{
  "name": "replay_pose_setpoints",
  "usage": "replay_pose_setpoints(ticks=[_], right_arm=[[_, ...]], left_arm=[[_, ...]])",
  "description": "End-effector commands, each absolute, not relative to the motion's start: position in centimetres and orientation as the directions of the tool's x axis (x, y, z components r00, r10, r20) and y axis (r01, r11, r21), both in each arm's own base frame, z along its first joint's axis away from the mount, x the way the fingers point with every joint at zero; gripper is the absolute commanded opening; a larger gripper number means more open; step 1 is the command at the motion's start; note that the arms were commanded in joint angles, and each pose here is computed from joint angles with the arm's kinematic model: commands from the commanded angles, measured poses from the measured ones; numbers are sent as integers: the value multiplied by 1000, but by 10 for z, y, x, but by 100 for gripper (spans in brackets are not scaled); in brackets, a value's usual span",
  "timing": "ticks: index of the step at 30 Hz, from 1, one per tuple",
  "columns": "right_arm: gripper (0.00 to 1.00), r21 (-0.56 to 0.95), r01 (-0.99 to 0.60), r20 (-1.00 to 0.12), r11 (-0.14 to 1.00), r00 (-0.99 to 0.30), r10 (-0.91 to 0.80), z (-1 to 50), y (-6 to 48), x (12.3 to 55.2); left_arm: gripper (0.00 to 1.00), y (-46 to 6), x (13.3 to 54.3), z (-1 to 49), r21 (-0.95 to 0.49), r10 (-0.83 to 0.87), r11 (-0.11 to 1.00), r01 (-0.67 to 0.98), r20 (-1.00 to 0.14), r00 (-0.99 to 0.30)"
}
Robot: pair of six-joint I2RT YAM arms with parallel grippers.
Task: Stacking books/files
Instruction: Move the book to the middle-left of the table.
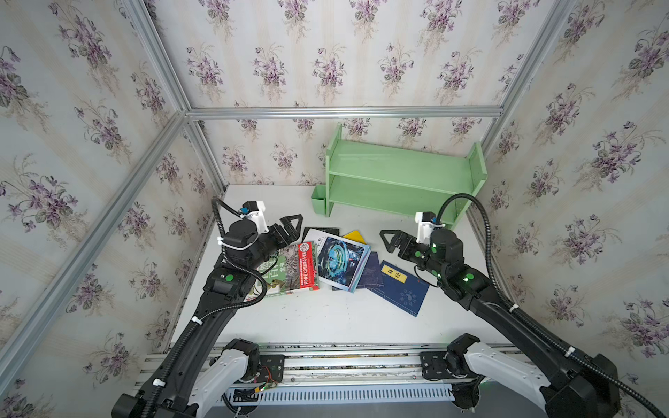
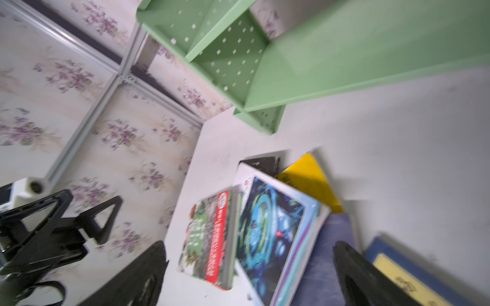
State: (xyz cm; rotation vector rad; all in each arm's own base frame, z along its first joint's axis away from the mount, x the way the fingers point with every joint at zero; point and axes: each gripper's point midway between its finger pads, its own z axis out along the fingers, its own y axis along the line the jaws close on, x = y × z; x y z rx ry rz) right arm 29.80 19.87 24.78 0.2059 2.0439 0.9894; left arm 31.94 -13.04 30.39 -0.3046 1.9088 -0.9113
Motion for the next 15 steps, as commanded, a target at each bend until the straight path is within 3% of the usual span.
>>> replay_pose_setpoints(ticks=[1, 3, 7, 15], right_arm=[[100, 742, -277, -626, 611, -614, 482, 293, 229, 294], [100, 709, -328, -670, 625, -590, 450, 310, 239, 289], [100, 749, -419, -656, 514, -577, 486, 322, 256, 288], [100, 813, -121, -526, 570, -571, 630, 261, 217, 303]], left_arm=[[100, -154, 307, 322, -749, -559, 631, 204, -621, -550], [100, -157, 301, 340, -718, -538, 648, 255, -668, -514], [100, -163, 300, 335, -724, -527, 636, 269, -661, -534], [100, -187, 320, 305, -673, -367, 678, 296, -659, -657]])
